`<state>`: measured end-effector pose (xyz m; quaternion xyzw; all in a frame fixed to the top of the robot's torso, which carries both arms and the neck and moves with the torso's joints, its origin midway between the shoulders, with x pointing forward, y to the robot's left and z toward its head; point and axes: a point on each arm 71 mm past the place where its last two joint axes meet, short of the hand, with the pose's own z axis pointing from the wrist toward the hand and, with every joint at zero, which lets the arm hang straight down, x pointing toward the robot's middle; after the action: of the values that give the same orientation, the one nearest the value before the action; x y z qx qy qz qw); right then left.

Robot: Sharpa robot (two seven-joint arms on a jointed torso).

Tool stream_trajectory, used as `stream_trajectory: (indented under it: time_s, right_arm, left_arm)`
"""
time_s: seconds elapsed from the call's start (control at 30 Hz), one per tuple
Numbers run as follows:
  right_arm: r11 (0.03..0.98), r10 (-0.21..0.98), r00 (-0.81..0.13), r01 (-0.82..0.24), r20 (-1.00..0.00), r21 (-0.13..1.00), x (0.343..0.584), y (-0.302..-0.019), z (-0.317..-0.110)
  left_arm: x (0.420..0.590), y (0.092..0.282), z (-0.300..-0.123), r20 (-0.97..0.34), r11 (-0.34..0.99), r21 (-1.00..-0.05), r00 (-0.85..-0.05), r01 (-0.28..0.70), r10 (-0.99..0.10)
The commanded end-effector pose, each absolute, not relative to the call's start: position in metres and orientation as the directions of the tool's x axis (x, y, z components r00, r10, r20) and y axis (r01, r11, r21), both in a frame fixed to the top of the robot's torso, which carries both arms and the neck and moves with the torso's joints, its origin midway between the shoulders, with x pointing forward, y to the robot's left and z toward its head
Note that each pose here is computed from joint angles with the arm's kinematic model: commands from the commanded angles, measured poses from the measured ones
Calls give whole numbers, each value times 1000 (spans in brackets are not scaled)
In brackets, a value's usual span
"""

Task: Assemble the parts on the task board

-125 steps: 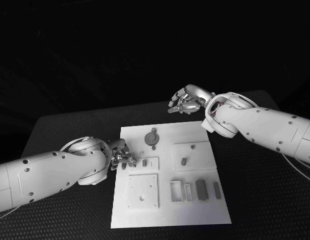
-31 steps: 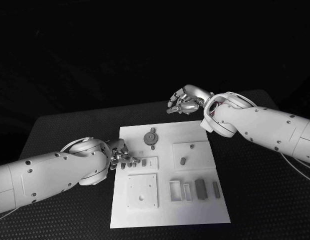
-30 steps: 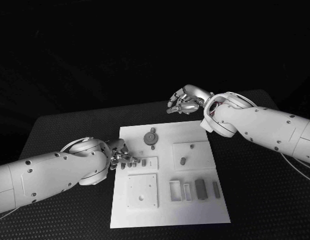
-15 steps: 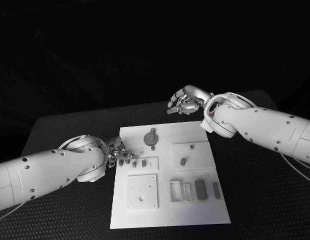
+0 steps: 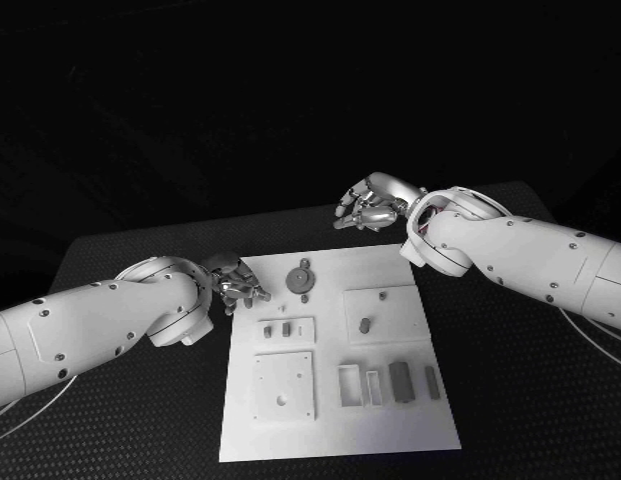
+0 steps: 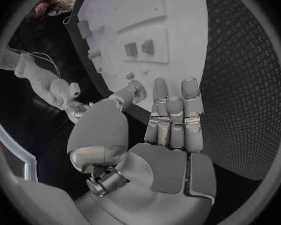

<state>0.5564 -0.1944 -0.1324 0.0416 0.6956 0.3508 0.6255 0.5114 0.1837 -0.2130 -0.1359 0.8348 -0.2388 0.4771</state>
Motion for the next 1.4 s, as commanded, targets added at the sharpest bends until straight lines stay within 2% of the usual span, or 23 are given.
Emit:
stream_trajectory:
  time_s: [0.03,0.23,0.53,0.83,1.4]
  right_arm:
    - [747,497,-214,-387,-841,540,557,-195,-132]
    - [749,497,-212,-385,-841,540,557,-196,-132]
    - [748,497,-213,-386,-841,540,558,-195,-132]
    - [746,497,-215,-389,-841,541,557,-193,-132]
    - [745,498,-214,-391,-841,541,557,-193,-132]
  left_arm:
    - [513,170,-198,-753,762,-617,-428,198,-499]
    - [507,150,-187,-861,757,-501,-328,420,-388]
    - [500,129,-183,-958,752,-286,-187,594,-216]
    - [498,111,-187,-978,752,-203,-159,627,-132]
    - [504,105,-203,-985,766,-144,-164,627,-51]
